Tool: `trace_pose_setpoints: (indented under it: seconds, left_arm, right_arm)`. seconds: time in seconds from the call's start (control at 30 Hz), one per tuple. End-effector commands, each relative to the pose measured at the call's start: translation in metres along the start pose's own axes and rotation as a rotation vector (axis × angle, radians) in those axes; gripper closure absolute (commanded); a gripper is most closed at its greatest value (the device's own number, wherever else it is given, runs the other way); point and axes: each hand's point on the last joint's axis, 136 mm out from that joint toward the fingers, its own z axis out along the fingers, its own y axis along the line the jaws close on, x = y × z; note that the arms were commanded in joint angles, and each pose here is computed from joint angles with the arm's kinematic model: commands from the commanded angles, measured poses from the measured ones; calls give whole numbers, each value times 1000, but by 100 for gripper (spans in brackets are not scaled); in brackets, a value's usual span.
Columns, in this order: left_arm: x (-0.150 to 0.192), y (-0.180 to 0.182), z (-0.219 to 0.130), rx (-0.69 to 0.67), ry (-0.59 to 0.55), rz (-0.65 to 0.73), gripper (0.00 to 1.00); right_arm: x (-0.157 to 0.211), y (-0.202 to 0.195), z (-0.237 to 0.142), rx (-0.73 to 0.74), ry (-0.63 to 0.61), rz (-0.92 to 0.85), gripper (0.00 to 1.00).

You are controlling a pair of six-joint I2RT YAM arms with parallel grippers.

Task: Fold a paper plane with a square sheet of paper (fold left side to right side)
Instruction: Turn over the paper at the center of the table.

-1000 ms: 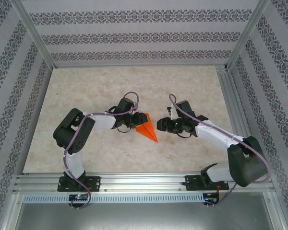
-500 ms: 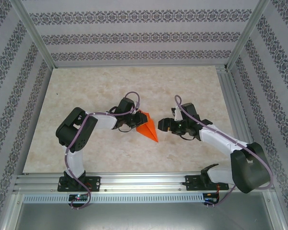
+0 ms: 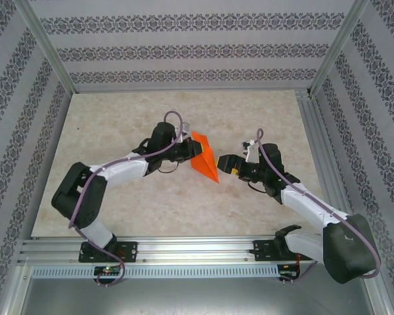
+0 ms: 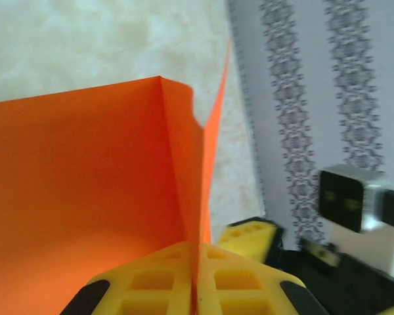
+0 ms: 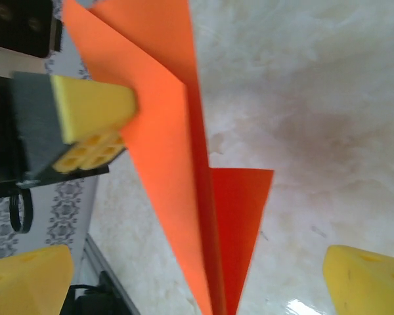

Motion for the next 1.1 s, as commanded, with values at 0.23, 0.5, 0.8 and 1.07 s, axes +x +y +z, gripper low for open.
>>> trace_pose_setpoints:
  seconds: [0.23, 0.5, 0.8, 1.07]
  left_arm:
    - [-32, -102, -54, 190, -107, 154, 88]
    - [-30, -119, -62, 254, -97, 143, 88]
    - [-26, -112, -57, 249, -74, 128, 88]
    - [-22, -101, -53, 219, -58, 115, 85]
  right_arm:
    - [-14, 92, -19, -367, 12, -70, 2]
    - [-12, 116, -20, -426, 42, -88, 12]
    - [-10, 118, -19, -409, 56, -101, 50]
    - [-8, 111, -23, -349, 47, -124, 76]
